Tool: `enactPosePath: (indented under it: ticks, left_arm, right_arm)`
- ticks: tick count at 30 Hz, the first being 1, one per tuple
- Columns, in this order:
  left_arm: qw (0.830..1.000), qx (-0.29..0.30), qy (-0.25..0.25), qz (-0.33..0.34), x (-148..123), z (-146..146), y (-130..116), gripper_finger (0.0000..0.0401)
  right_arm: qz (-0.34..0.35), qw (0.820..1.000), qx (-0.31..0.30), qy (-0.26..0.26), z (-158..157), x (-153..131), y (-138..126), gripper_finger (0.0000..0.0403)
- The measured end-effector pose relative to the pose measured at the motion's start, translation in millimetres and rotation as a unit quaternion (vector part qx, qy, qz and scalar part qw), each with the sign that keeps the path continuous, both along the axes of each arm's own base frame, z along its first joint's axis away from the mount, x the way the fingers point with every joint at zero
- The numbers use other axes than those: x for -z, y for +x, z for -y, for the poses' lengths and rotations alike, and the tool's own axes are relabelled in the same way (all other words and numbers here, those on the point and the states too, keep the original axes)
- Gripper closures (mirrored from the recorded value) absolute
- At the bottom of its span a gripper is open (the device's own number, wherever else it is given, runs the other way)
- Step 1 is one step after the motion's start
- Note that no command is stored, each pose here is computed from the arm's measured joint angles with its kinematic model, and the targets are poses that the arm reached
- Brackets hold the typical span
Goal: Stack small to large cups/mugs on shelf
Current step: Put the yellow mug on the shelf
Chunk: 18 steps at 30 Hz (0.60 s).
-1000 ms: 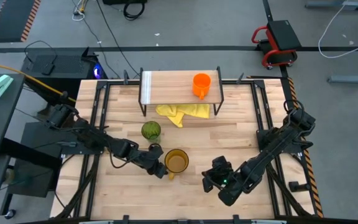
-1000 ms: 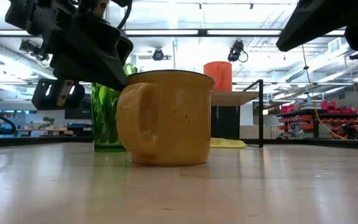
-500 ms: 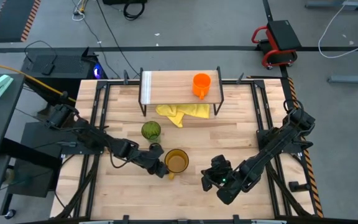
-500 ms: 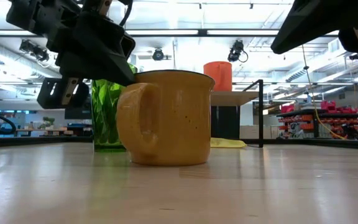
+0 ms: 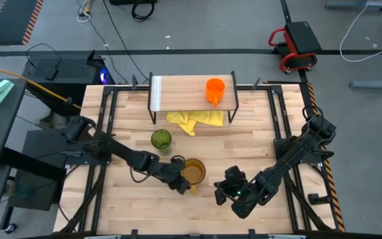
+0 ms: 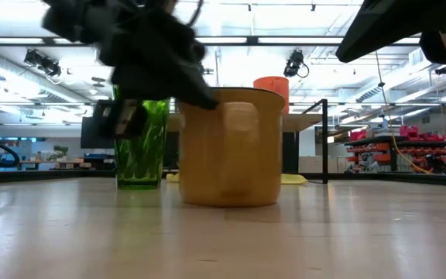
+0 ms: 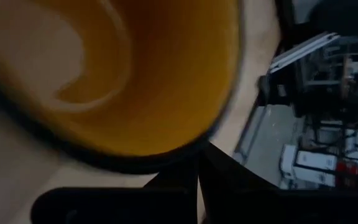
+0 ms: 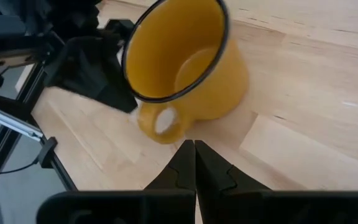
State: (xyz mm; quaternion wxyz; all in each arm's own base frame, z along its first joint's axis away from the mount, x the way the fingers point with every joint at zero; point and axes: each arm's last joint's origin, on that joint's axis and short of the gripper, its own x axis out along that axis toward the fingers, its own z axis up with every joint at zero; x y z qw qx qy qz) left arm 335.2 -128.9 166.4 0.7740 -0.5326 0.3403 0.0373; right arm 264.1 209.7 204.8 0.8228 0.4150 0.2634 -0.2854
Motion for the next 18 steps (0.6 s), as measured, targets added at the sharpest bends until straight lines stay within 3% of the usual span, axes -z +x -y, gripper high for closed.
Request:
enactPosePath:
  ticks: [4,18]
  left_arm:
    - [1.000,0.014,0.000,0.012,-2.7,1.0,13.3,0.0388]
    - [0.999,0.045,0.004,-0.001,-1.8,12.3,5.5,0.0373]
  right_arm:
    - [-0.001,1.000,-0.002,0.001,-0.9,0.0,-0.7,0.0400]
    - [-0.025,0.998,-0.041,0.040,-21.0,1.7,-18.3,0.0387]
